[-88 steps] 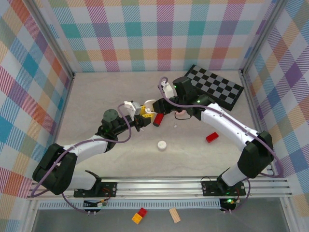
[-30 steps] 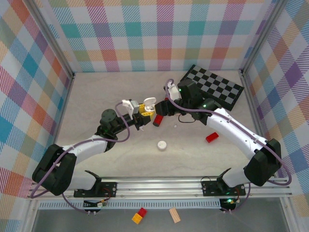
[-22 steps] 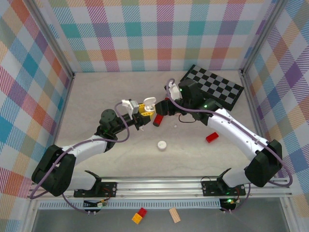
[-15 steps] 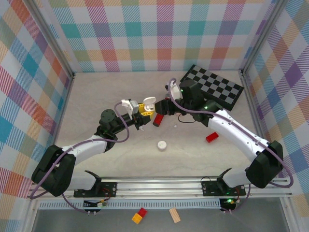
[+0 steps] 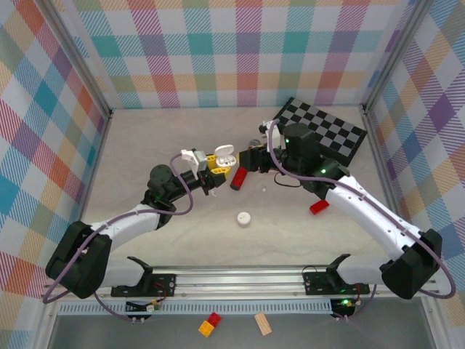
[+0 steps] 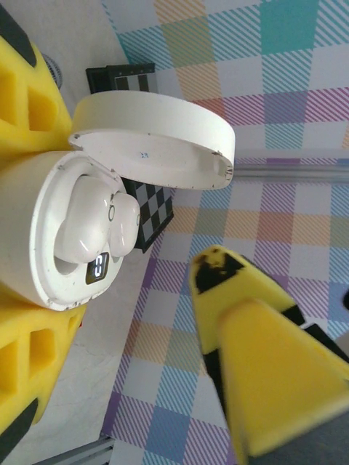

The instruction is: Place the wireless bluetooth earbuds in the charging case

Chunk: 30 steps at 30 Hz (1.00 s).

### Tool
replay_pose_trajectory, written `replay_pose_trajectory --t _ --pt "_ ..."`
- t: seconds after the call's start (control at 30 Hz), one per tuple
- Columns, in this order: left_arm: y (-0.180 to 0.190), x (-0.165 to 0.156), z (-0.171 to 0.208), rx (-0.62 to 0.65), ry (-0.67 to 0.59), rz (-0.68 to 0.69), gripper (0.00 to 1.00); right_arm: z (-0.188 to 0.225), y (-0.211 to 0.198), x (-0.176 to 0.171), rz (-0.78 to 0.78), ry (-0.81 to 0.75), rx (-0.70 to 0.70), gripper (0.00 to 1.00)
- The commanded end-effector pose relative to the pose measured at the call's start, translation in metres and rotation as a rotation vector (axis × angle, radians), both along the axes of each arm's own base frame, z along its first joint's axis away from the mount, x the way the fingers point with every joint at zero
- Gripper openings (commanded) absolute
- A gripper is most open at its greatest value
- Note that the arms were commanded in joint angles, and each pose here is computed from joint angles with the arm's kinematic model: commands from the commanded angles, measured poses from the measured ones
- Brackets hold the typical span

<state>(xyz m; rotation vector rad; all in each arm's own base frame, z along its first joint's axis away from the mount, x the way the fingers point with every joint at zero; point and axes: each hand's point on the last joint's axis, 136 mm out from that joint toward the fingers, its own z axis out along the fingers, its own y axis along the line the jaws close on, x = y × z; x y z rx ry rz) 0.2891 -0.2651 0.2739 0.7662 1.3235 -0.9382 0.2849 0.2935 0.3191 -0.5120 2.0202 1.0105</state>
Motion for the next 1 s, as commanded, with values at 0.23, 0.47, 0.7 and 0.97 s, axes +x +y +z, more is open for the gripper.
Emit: replay_pose_trajectory --t 0.23,0.47,0.7,0.97 --pt "0.003 -0.004 0.014 -0.023 -0.039 -0.008 0.26 0.017 0.024 0.033 0.007 0.035 -0.066 0.55" --pt "0.004 -0.006 0.015 -0.023 -0.044 -0.013 0.26 0.007 0.038 0.04 0.046 0.08 -0.092 0.56" --pt "0.005 -0.007 0.018 -0.026 -0.051 -0.004 0.26 0.001 0.035 0.034 0.059 0.1 -0.112 0.57" --pt "0.007 -0.005 0.02 -0.031 -0.052 0.012 0.26 0.001 0.028 0.017 0.085 0.104 -0.097 0.58"
